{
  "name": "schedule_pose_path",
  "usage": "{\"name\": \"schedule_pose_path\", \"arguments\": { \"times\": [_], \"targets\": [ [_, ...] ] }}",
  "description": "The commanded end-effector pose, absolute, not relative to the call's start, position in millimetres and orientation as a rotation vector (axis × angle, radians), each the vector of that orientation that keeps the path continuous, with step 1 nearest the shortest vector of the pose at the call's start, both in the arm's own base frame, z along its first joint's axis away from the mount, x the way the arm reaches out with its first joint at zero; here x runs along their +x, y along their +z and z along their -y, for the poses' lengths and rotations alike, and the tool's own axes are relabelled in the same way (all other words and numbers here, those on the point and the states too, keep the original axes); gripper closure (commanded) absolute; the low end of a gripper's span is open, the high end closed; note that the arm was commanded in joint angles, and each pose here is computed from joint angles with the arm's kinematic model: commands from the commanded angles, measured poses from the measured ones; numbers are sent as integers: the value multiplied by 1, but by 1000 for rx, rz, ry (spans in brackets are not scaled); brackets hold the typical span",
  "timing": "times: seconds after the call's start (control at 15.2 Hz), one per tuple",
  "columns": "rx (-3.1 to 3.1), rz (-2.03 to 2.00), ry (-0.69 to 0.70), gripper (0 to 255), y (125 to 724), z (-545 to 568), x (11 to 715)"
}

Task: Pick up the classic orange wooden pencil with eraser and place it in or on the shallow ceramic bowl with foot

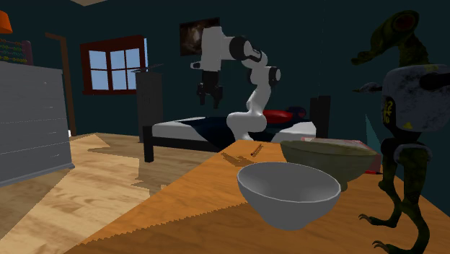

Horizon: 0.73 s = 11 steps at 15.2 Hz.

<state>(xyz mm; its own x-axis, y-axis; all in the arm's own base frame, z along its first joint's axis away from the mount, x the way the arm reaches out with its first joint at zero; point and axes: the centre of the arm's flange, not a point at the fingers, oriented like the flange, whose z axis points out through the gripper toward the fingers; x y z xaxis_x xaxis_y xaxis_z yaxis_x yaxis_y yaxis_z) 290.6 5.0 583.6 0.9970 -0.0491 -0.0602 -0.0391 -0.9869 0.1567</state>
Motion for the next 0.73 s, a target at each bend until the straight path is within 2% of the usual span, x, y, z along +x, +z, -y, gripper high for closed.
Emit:
{"name": "schedule_pose_path", "arguments": {
  "times": [0.0, 0.66],
  "targets": [
    [2983, 66, -96, 0, 584, -5, 291],
    [3162, -215, -68, 0, 521, -91, 304]
  ]
}}
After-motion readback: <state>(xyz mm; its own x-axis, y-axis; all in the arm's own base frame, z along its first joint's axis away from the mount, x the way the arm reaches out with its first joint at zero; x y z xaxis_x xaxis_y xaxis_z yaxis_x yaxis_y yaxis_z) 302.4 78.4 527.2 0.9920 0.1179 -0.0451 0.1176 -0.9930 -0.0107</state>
